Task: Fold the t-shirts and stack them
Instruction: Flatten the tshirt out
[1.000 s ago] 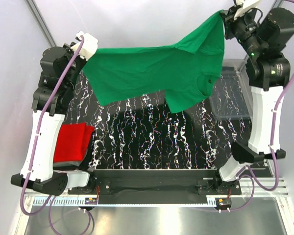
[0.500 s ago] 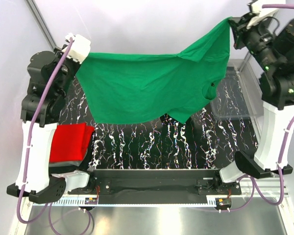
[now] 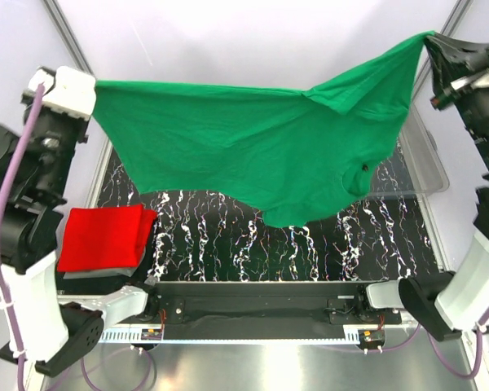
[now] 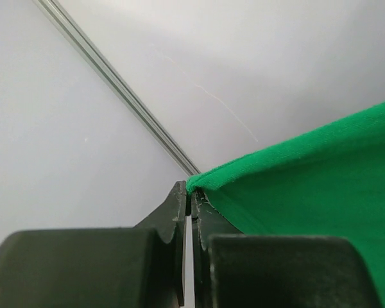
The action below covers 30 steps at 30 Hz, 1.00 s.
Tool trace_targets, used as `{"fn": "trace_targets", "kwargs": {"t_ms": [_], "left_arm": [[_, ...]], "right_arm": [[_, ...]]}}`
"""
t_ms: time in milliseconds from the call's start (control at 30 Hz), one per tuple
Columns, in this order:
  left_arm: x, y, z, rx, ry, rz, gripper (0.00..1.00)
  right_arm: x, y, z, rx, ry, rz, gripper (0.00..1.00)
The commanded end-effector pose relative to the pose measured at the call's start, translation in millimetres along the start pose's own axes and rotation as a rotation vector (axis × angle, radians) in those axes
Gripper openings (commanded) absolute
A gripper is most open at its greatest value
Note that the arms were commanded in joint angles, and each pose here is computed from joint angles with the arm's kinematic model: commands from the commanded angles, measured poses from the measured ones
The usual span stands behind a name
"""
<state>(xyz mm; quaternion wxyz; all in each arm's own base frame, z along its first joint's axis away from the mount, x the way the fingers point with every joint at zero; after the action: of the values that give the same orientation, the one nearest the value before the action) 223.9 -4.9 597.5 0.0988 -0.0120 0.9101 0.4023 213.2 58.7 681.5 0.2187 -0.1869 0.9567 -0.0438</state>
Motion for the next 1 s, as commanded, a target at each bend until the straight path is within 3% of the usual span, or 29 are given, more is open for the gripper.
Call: {"fn": "trace_targets", "kwargs": {"t_ms": [0, 300, 467, 600, 667, 700, 767, 800, 967], "left_arm": [[14, 10, -9, 0.019, -0.049, -0.021, 0.00], [54, 13, -6, 0.039, -0.090, -0.020, 0.00], [39, -17, 15, 0.000, -0.021, 0.057, 0.00], [16, -56, 46, -0.052, 0.074, 0.153, 0.00], [2, -82, 64, -0.069, 0.126, 0.207, 0.00], [-5, -93, 72, -0.074, 0.149, 0.232, 0.00], [-19, -116, 89, -0.087, 0.195, 0.277, 0.00], [-30, -129, 100, -0.097, 0.231, 0.306, 0.00], [-70, -184, 156, -0.129, 0.363, 0.403, 0.00]], "right_arm": [[19, 2, -31, 0.024, -0.093, 0.013, 0.00], [57, 7, -47, 0.045, -0.116, 0.033, 0.00], [42, 0, -28, 0.052, -0.065, 0.050, 0.00], [8, -7, 30, 0.065, 0.073, 0.032, 0.00], [-6, -10, 48, 0.088, 0.083, 0.024, 0.00], [-17, -12, 83, 0.091, 0.150, 0.011, 0.00], [-31, -14, 101, 0.124, 0.139, 0.001, 0.00], [-39, -16, 137, 0.125, 0.199, -0.007, 0.00], [-79, -19, 239, 0.107, 0.326, -0.047, 0.00]]}}
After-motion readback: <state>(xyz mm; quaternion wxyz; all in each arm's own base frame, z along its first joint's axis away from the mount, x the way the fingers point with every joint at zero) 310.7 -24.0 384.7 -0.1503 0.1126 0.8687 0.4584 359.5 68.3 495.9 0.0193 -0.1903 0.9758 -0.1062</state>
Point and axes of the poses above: each gripper's point midway between its finger pads, its own x axis back along the fingers, its own y axis along the line the jaws close on, z = x × y, the point moved 2 cm from there along x, back along the fingers, and after that the axes turned 14 degrees about -x, right-handed, at the moved point
